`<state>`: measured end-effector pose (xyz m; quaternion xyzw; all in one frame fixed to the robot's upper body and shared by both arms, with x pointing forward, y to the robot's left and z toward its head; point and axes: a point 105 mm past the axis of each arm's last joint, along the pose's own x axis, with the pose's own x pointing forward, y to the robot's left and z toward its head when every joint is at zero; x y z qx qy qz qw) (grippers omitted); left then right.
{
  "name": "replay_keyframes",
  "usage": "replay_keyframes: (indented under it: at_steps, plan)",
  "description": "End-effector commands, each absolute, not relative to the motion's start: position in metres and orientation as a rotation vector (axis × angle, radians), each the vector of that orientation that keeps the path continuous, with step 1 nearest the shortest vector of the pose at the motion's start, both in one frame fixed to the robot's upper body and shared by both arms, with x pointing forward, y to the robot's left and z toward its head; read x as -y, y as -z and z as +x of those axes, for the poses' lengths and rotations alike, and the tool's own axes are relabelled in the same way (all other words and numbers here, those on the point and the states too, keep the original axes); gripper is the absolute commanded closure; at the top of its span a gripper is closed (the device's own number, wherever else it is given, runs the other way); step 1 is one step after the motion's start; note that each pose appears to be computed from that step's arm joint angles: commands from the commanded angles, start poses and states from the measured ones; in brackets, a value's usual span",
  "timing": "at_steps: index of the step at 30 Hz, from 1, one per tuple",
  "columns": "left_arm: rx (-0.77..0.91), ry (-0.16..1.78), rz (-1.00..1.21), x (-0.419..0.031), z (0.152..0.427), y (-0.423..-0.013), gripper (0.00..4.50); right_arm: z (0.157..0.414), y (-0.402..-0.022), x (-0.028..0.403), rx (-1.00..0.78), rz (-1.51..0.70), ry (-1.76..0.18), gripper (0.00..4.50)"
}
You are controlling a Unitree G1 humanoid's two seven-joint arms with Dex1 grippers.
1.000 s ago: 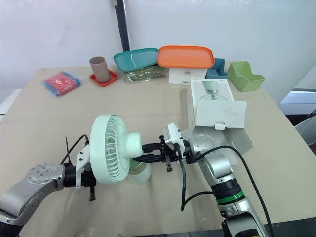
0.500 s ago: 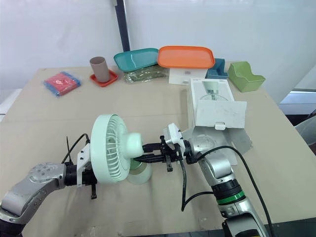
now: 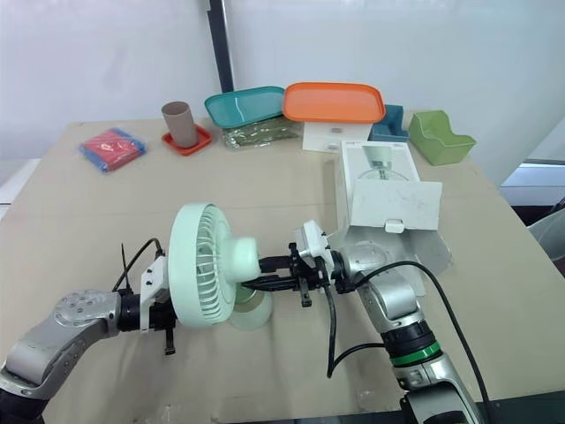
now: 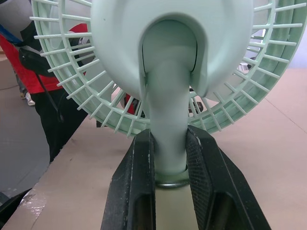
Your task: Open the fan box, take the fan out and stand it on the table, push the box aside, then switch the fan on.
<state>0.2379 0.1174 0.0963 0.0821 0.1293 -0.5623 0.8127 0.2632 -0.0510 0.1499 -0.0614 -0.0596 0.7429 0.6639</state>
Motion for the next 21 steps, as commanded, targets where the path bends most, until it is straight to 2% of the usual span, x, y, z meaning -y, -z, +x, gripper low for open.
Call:
replay_keyframes:
  at_steps: [1, 21]
  plan:
    - [-0.224, 1.247, 0.179, -0.1061, 0.2355, -0.105, 4.42, 0.2594, -0.1518, 0.0496, 0.152, -0.155, -1.687, 4.17]
    - [-0.22, 1.238, 0.181, -0.1071, 0.2342, -0.1059, 4.42, 0.2603, -0.1516, 0.0524, 0.156, -0.16, -1.678, 4.17]
